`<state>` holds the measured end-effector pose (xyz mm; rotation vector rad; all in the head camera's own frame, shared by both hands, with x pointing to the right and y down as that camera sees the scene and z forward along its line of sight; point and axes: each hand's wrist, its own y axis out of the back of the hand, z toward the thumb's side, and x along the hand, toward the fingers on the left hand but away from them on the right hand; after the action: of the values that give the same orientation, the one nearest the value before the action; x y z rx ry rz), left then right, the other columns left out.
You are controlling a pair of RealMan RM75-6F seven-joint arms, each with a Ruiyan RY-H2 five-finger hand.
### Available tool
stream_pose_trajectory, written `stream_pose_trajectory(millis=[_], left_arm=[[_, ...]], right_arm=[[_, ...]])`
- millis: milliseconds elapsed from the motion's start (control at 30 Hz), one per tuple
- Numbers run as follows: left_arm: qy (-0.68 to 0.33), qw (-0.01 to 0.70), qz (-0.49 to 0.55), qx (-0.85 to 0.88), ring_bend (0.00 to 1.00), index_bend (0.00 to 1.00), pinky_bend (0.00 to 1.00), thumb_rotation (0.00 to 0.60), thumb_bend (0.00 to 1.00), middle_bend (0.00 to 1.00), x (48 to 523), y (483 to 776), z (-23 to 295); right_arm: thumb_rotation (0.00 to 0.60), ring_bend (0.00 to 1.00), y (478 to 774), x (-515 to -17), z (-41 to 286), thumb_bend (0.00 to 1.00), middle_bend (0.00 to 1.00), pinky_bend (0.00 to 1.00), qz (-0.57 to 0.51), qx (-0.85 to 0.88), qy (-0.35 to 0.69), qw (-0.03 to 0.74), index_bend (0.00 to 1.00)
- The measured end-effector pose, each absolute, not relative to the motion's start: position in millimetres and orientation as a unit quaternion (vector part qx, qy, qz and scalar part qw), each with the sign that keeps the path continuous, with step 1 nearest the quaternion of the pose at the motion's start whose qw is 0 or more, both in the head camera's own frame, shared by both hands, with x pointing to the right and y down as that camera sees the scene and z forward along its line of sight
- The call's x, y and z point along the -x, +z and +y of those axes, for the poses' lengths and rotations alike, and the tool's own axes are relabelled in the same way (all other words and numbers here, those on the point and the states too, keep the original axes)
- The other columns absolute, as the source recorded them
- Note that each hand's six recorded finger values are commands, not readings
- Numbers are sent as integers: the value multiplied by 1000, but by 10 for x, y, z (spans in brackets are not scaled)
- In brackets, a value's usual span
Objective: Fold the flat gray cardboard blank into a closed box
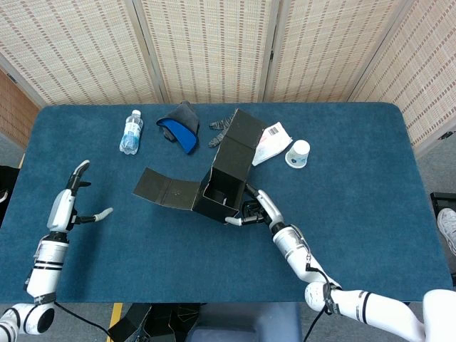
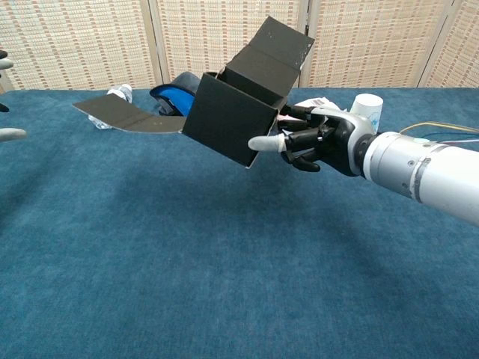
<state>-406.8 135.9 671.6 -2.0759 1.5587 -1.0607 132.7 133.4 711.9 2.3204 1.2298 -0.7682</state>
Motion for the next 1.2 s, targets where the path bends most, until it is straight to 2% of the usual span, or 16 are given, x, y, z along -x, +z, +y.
stream_pose_trajectory(millis=[200,333,633,1200], left_arm=[[-350,194,530,748,0,0,246,600,95,0,3711,6799,1255],[-323,200,531,758,0,0,246,600,95,0,3482,6801,1179],[-273,195,539,773,0,0,242,600,95,0,3212,6732,1163],[-245,183,538,785,0,0,241,600,95,0,3070,6692,1190]], right_arm=[[600,745,7082,-1332,1387,347,389,915,435,-826,-240,266,382],[600,745,7081,-1307,1421,347,389,915,424,-832,-230,274,382],[600,745,7129,-1280,1436,347,389,915,416,-839,-226,270,385],[600,745,7159,-1151,1480,347,392,915,391,-857,-242,233,394]])
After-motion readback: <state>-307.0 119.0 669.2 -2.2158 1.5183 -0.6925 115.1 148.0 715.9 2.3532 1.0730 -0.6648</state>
